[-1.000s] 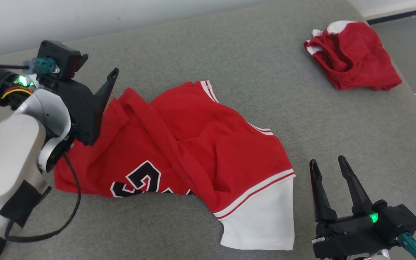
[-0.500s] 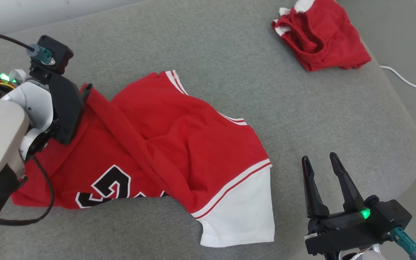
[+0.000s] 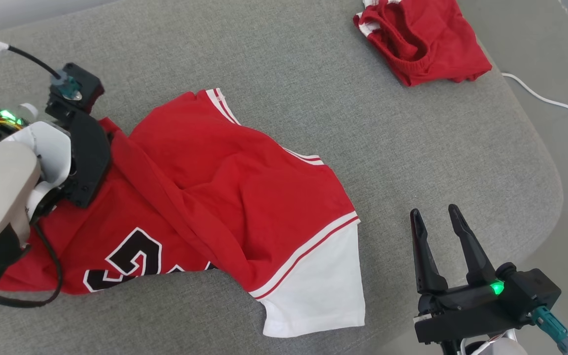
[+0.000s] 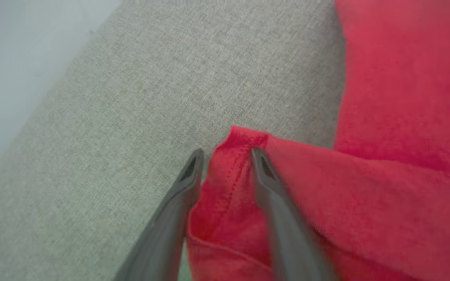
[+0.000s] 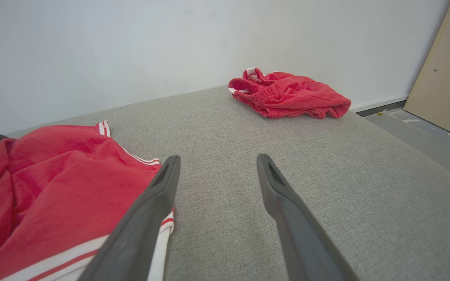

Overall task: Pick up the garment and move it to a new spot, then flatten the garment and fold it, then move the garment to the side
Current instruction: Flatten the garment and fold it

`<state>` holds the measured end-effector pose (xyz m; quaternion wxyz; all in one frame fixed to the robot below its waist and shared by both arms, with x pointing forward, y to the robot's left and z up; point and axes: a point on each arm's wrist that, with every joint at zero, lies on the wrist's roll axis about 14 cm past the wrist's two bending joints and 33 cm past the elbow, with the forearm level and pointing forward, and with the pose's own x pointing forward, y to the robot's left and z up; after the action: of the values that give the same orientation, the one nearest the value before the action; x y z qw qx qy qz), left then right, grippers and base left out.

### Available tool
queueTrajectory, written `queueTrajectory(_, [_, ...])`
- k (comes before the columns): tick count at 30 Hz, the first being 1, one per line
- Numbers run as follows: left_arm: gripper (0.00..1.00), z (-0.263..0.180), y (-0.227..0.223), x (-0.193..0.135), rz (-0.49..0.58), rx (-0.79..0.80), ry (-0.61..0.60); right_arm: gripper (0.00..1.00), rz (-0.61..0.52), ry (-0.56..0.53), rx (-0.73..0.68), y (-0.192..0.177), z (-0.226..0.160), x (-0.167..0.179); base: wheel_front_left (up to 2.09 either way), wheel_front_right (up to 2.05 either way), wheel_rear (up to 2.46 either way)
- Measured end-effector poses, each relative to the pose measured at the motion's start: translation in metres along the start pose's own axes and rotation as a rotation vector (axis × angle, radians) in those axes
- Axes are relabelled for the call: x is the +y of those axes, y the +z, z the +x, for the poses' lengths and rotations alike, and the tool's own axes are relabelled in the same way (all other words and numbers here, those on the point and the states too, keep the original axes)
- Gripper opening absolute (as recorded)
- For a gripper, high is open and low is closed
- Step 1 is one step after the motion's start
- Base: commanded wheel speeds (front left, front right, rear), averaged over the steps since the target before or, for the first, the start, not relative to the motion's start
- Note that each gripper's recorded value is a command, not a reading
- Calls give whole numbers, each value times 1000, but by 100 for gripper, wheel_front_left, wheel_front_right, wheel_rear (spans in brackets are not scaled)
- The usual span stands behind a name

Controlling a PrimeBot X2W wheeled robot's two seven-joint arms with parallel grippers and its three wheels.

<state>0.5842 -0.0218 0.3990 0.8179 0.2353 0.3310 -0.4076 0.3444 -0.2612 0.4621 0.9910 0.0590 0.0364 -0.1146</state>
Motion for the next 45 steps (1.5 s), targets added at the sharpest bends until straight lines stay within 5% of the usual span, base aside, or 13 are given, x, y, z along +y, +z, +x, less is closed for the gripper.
queueTrajectory(1, [10,1,0,-1,5,2,-3,100,-1,0,0,0,1,0,0,0,0])
queueTrajectory(2, [0,2,0,-2,1,1,-8,100,-2,0,-1,0,1,0,0,0,0])
queueTrajectory(12, [0,-8,20,-4,7,-96,-12,100,-7,5,-17,4,6,0,0,0,0])
queueTrajectory(18, [0,-47,74,-2,13,-317,4,100,-4,35,-32,7,5,7,0,0,0])
queueTrajectory(28, [0,-134,102,18,13,-564,106,100,-2,123,-51,12,4,25,0,0,0])
queueTrajectory(38, [0,-211,87,16,-35,-722,225,100,11,237,-81,19,4,56,0,0,0])
queueTrajectory(45, [0,-246,46,-15,-149,-830,296,100,15,273,-78,18,-3,65,0,0,0])
